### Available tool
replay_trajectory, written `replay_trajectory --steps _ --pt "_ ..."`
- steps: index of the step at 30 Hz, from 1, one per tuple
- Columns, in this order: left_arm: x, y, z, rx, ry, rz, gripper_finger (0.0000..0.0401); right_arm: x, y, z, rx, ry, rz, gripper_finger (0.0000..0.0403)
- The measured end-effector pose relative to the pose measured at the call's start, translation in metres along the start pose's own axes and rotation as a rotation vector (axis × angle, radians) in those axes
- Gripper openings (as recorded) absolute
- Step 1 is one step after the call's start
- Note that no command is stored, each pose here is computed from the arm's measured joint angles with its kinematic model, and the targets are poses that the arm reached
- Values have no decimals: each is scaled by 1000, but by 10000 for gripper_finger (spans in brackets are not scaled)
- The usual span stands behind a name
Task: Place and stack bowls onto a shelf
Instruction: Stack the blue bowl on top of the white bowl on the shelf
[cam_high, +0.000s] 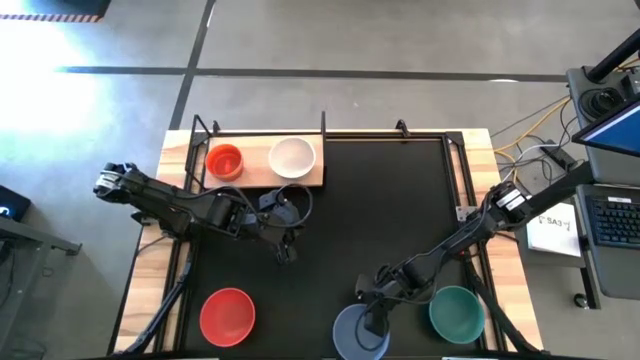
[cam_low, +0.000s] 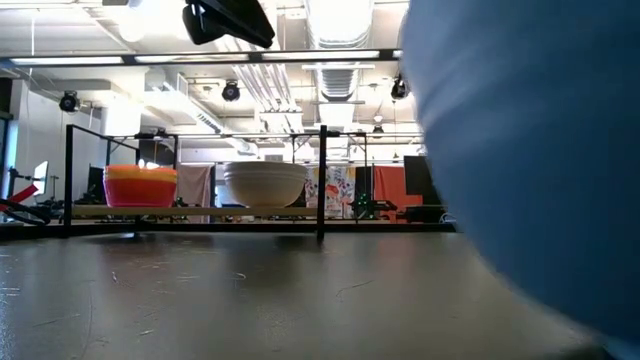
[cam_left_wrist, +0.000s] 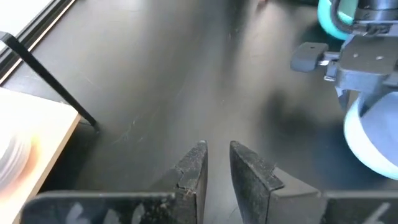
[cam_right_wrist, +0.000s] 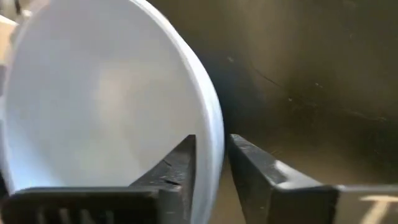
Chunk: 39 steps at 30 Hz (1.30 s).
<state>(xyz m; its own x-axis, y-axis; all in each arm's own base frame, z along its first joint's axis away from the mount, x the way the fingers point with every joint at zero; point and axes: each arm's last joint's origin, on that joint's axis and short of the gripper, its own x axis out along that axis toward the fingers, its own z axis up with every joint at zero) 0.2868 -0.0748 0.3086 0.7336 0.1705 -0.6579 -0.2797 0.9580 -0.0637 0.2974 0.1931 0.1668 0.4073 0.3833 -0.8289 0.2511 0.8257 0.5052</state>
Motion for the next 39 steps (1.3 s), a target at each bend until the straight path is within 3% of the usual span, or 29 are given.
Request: replay_trajectory --steps 6,15,22,27,33,36,39 --pt "0 -1 2 6 -21 -10 51 1 0 0 -16 2 1 16" --pt "0 -1 3 -2 -24 -13 51 -12 3 4 -27 -20 30 9" --pt "0 -2 3 -5 -29 -23 51 -46 -5 27 -86 -166 8 9" --pt "0 -2 4 11 -36 -27 51 -77 -28 51 -94 -348 -168 9" --pt "-1 -3 11 116 -121 -3 51 -113 -60 74 -101 -524 -435 9" --pt "-3 -1 18 183 -206 90 51 -129 -75 84 -99 -597 -556 9" --pt "-5 1 27 261 -301 267 51 -146 -87 93 -94 -689 -679 9"
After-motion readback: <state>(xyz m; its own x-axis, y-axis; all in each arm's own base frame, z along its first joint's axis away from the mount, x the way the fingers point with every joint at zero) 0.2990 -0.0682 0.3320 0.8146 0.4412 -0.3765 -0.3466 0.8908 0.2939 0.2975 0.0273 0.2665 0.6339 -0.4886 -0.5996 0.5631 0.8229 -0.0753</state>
